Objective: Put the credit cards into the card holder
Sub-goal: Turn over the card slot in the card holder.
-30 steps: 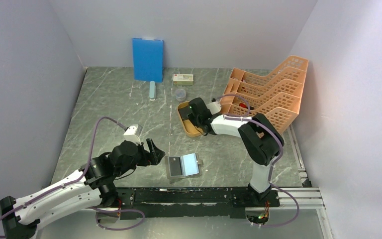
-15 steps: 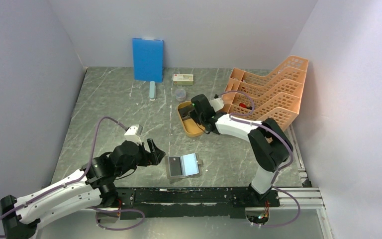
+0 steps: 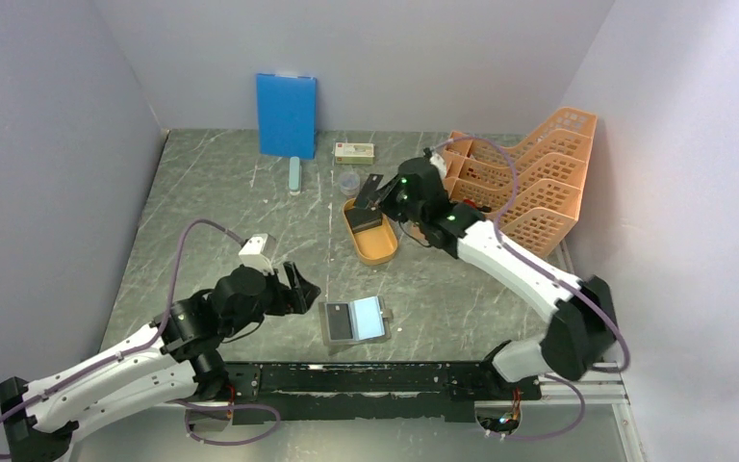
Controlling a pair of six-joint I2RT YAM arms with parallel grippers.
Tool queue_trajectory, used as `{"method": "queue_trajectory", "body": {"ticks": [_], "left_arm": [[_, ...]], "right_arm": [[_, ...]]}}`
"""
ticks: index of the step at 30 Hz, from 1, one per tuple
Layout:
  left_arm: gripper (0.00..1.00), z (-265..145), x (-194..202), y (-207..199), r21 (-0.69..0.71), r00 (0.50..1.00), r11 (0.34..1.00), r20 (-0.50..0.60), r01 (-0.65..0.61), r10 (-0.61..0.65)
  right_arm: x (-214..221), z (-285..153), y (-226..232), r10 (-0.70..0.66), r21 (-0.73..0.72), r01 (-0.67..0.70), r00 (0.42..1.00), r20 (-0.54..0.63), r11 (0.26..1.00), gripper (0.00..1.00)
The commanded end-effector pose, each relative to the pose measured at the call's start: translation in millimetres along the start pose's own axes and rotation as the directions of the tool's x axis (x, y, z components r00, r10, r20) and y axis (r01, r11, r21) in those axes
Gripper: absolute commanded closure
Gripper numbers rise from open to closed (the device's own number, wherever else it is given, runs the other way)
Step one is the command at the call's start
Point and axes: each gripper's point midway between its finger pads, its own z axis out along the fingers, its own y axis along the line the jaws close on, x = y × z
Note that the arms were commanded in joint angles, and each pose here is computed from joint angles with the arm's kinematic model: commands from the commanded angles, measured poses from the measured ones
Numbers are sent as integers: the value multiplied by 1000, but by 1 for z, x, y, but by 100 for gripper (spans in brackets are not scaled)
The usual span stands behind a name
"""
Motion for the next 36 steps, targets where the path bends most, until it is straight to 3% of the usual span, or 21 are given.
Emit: {"method": "queue_trajectory", "body": {"ticks": [1,5,9,13,18,29,36], "left_arm": [[13,-12,-33,-20,41,996,998,84,-39,36],[15,-10,-33,-43,151,995,986,76,-68,58],[19,4,-14,-69,269,998,961,-1,-67,70],[20,21,1,-78,282,996,958,-58,-45,64],[23,39,13,-90,285,991,958,-119,-22,58],[29,74,57,-79,218,972,976,-231,6,46],[31,89,76,-90,199,953,978,-278,-63,118]], "right_arm": [[16,-71,26,-368,-255,325,919,-142,911,100],[40,-117,-7,-574,-368,485,797,-186,793,100],[78,-127,-80,-600,-316,514,724,-340,798,100],[108,-127,-118,-525,-288,440,740,-421,851,100],[134,-126,-134,-465,-307,353,738,-489,884,100],[142,-125,-148,-475,-295,373,711,-519,880,100],[145,-127,-152,-478,-294,377,703,-527,879,100]]}}
